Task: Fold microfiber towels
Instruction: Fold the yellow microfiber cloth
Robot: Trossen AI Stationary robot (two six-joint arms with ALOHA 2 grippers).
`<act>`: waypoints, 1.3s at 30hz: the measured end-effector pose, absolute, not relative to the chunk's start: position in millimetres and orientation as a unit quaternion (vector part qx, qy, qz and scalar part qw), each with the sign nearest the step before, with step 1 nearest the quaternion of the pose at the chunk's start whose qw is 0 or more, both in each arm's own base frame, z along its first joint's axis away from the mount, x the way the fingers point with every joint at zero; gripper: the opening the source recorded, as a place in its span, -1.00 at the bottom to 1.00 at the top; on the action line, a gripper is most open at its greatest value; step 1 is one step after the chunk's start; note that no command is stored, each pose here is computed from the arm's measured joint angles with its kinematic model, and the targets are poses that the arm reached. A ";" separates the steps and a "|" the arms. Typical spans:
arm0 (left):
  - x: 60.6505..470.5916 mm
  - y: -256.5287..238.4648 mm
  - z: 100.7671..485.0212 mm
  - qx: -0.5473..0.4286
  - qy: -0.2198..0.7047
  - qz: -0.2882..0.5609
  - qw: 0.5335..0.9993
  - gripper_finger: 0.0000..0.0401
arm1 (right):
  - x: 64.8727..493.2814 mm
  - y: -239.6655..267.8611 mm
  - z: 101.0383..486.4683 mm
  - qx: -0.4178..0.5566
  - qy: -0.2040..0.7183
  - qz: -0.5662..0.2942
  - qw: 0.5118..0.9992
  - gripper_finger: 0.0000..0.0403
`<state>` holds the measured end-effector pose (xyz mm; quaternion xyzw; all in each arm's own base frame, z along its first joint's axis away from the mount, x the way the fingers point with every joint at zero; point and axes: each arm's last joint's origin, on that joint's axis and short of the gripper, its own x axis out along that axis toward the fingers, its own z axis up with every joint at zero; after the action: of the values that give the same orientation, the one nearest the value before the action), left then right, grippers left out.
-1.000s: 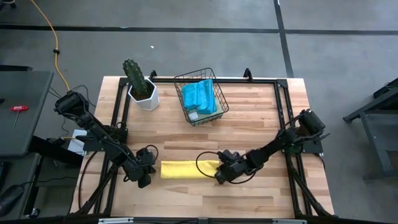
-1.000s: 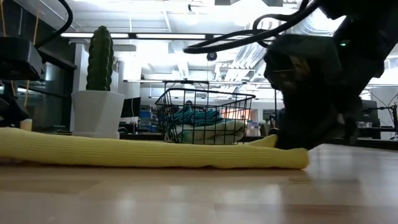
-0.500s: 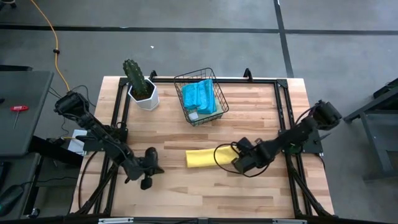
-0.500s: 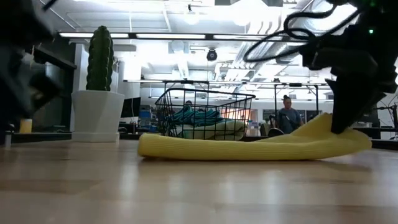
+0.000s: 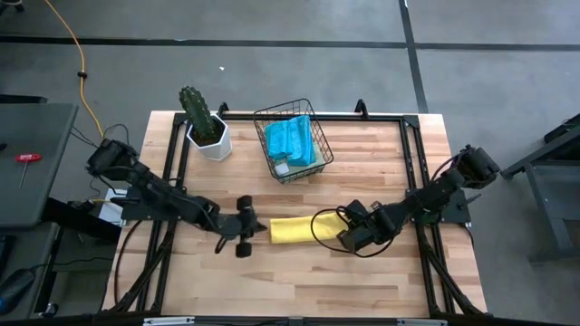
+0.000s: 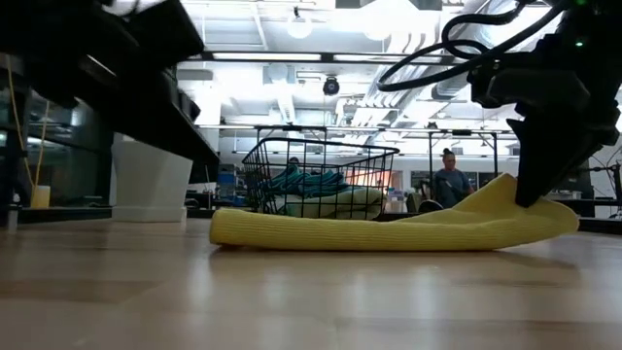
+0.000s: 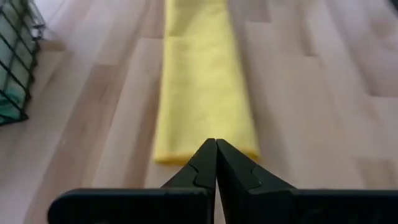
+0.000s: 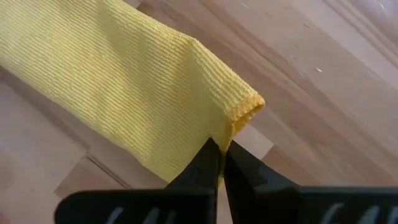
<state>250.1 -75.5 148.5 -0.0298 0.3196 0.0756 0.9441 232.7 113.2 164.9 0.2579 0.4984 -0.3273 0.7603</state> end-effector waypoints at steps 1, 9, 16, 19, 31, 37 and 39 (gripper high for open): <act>254.1 -73.5 146.4 -0.027 0.320 0.083 0.943 -1.00 | 232.7 113.3 165.0 0.258 0.498 -0.327 0.760 -1.00; 278.1 -77.3 115.7 -0.010 0.317 0.073 0.946 -1.00 | 234.6 115.8 169.4 0.270 0.510 -0.316 0.753 -1.00; 292.3 -82.8 87.7 -0.002 0.348 0.059 0.936 -1.00 | 247.3 121.9 199.3 0.255 0.502 -0.300 0.770 -1.00; 296.2 -83.9 83.0 0.000 0.349 0.063 0.935 -1.00 | 255.3 125.4 216.9 0.253 0.486 -0.287 0.786 -1.00; 295.9 -83.6 81.8 0.015 0.356 0.060 0.932 -1.00 | 288.8 129.9 247.3 0.266 0.383 -0.199 0.862 -1.00; 295.6 -83.6 81.4 0.016 0.357 0.062 0.932 -1.00 | 297.5 118.6 234.4 0.283 0.351 -0.192 0.872 -1.00; 295.6 -83.5 81.2 0.016 0.357 0.062 0.932 -1.00 | 299.2 114.9 228.2 0.293 0.340 -0.190 0.873 -1.00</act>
<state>295.6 -83.5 81.2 0.0161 0.3570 0.0618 0.9319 299.2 114.9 228.2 0.2932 0.3397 -0.1904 0.8732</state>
